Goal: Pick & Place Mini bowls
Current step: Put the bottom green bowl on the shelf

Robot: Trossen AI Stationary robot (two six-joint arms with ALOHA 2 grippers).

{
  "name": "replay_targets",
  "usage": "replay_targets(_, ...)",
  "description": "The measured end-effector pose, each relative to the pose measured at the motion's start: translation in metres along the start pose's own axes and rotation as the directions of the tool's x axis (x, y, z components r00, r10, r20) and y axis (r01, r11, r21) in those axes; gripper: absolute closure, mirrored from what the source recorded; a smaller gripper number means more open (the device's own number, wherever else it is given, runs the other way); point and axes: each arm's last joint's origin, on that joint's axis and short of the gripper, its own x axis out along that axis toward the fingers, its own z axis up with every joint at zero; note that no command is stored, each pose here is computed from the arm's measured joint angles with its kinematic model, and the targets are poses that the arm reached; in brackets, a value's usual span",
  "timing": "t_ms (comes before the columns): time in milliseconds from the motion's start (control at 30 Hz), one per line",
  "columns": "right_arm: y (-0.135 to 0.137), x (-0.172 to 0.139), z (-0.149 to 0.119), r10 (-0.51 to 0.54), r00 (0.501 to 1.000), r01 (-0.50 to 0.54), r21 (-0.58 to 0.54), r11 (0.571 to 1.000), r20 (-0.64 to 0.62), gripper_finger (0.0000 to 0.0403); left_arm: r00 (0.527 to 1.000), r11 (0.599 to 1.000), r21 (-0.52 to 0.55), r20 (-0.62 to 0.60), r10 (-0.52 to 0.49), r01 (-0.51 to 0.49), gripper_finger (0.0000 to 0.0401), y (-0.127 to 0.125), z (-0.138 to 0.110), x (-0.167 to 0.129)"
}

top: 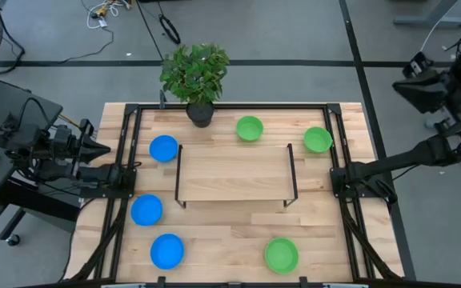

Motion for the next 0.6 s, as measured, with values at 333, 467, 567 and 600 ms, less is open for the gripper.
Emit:
replay_targets(333, 0.0, 0.017, -0.014, 0.078, 0.985, -0.103, -0.166, 0.981, -0.151, 0.0369, 1.0, 1.0, 0.0, 0.0, 0.0, 0.0, 0.0378, 0.0, 0.0, 0.0)
replay_targets(467, 0.001, 0.024, -0.017, 0.123, 0.974, -0.153, -0.152, 0.977, -0.192, 0.0369, 1.0, 1.0, 0.0, 0.0, 0.0, 0.0, 0.0378, 0.0, 0.0, 0.0)
replay_targets(567, 0.001, 0.029, -0.019, 0.157, 0.965, -0.189, -0.141, 0.972, -0.211, 0.0369, 1.0, 1.0, 0.0, 0.0, 0.0, 0.0, 0.0378, 0.0, 0.0, 0.0)
replay_targets(600, 0.001, 0.031, -0.019, 0.168, 0.962, -0.2, -0.137, 0.97, -0.217, 0.0369, 1.0, 1.0, 0.0, 0.0, 0.0, 0.0, 0.0378, 0.0, 0.0, 0.0)
